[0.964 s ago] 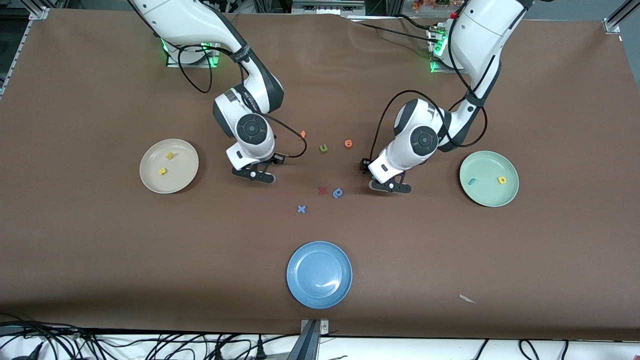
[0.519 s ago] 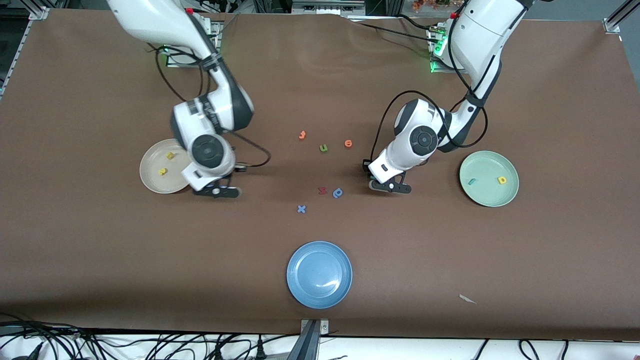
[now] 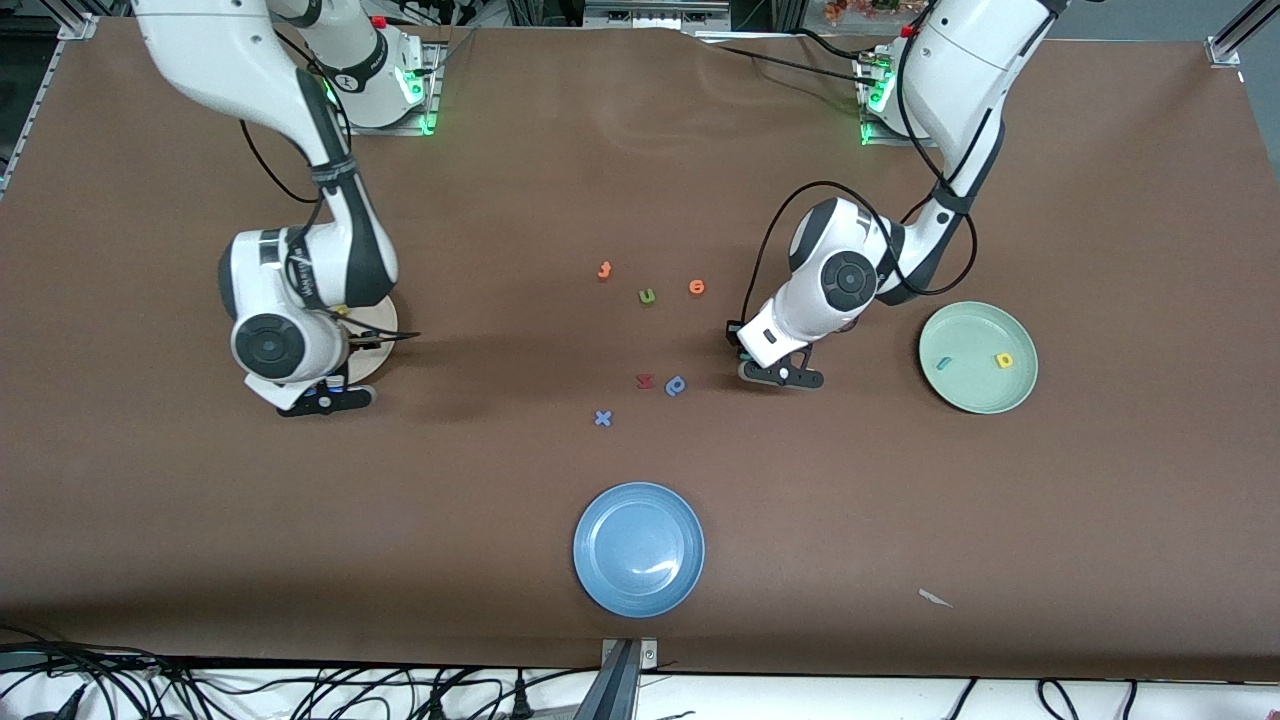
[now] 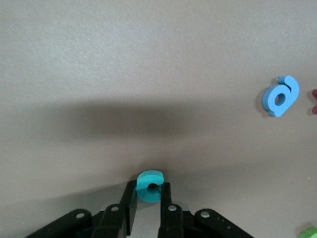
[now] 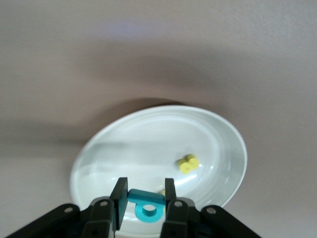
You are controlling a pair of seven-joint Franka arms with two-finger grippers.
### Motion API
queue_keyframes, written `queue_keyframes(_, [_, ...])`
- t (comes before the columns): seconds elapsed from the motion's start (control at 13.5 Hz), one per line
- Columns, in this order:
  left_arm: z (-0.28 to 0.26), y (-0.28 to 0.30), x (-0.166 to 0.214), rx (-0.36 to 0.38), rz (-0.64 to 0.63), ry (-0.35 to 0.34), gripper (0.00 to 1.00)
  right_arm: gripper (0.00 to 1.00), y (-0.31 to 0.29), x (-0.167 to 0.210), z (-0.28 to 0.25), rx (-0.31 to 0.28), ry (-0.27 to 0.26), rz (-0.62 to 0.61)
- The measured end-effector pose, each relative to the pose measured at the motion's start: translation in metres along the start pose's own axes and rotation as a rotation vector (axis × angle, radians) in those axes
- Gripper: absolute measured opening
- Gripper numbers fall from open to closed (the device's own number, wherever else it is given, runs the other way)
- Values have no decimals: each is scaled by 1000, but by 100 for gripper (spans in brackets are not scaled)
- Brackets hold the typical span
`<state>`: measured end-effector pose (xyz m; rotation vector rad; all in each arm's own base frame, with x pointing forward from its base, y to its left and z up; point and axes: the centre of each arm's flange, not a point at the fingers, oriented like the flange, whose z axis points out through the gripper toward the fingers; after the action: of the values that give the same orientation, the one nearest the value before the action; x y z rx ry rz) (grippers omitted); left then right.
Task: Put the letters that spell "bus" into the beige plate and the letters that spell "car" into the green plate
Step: 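Place the d on the white plate while the left gripper carries c, then release the c onto the green plate with the left gripper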
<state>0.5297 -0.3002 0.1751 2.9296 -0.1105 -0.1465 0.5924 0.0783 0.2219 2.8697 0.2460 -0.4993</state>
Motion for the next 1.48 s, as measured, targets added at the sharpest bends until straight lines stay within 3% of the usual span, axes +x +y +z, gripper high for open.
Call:
queue_keyframes(0.15, [-14, -13, 9, 17, 5, -2, 23, 40, 10, -1, 18, 20, -4, -5])
queue_keyframes(0.52, [-86, -78, 23, 128, 61, -63, 23, 95, 4, 1, 1, 30, 29, -10])
queue_keyframes(0.59, [-101, -88, 21, 163, 84, -77, 23, 100, 6, 2, -15, 35, 45, -9])
queue_keyframes(0.82, [-136, -130, 10, 204, 169, -98, 23, 100, 17, -7, -85, 56, 110, 1])
queue_keyframes(1.19, [-171, -252, -19, 208, 274, -125, 23, 100, 50, -50, -212, 100, 264, 31])
queue_keyframes(1.48, [-168, -299, -33, 203, 296, -131, 23, 100, 65, -74, -274, 107, 280, 44])
